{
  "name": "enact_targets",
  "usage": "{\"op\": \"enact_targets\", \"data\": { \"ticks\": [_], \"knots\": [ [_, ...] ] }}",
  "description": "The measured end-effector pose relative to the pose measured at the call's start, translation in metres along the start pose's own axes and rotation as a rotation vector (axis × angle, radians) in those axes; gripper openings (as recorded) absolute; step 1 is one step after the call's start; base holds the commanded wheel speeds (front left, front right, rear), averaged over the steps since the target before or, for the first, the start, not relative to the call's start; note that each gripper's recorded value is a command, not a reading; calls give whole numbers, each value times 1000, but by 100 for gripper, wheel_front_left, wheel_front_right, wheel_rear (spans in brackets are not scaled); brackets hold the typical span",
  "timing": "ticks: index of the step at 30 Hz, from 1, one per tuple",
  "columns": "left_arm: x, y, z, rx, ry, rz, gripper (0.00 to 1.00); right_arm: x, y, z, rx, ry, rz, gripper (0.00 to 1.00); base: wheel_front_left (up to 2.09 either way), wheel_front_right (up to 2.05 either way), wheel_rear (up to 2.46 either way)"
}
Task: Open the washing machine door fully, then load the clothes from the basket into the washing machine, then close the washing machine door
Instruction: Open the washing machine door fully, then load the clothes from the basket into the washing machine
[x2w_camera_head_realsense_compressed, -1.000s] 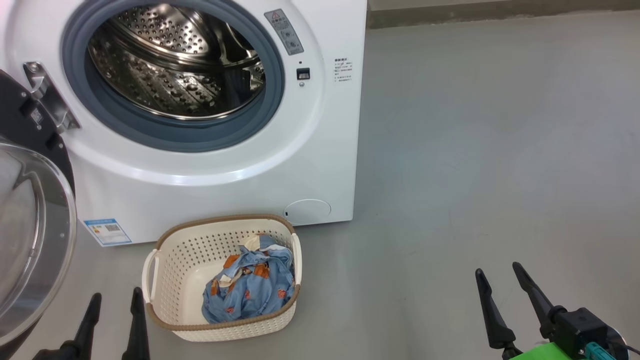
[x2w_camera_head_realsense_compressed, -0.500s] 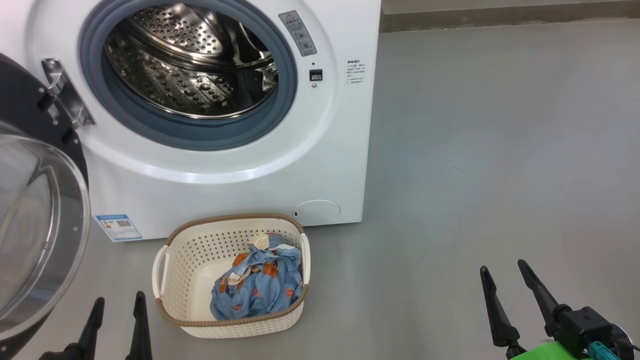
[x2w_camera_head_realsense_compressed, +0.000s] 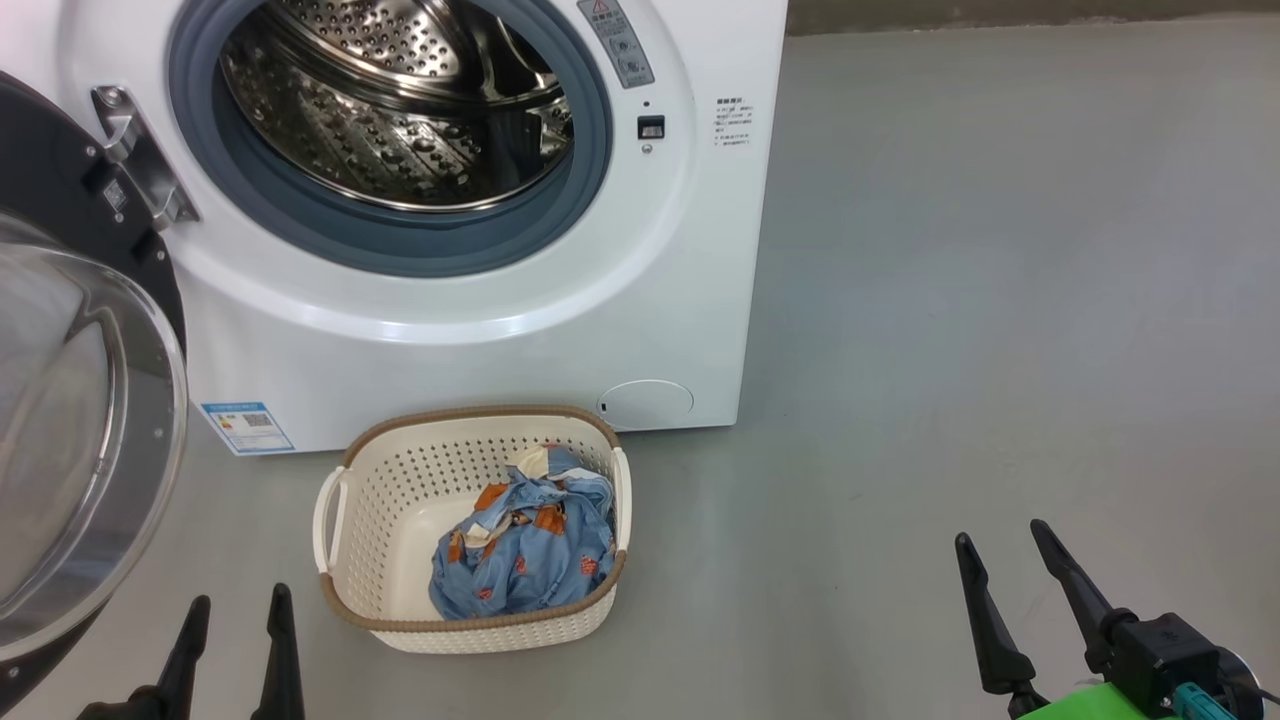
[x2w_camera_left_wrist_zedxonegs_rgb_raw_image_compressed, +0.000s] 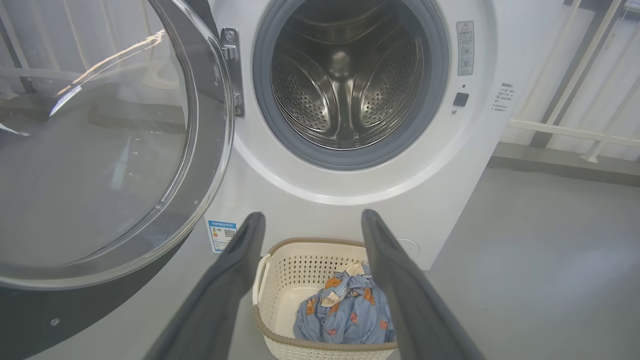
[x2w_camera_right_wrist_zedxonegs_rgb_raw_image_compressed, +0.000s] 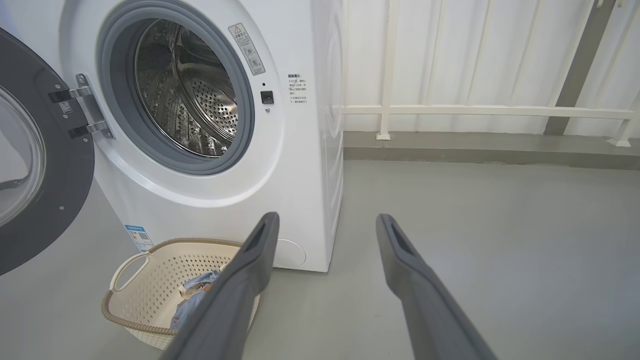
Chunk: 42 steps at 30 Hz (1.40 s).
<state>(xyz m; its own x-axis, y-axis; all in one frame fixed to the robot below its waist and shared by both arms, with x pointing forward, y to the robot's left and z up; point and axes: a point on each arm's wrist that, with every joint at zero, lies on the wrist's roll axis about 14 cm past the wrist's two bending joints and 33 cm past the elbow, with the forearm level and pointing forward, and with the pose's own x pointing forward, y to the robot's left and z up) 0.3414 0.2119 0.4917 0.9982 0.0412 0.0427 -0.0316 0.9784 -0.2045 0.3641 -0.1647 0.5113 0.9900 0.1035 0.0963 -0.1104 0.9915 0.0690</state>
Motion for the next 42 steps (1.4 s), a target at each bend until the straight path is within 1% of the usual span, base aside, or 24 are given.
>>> {"op": "enact_targets", "data": {
  "ticks": [42],
  "knots": [
    [-1,0,6,10,-18,-2,100,0,-2,-2,0,7,-5,100,0,0,0]
  ]
}}
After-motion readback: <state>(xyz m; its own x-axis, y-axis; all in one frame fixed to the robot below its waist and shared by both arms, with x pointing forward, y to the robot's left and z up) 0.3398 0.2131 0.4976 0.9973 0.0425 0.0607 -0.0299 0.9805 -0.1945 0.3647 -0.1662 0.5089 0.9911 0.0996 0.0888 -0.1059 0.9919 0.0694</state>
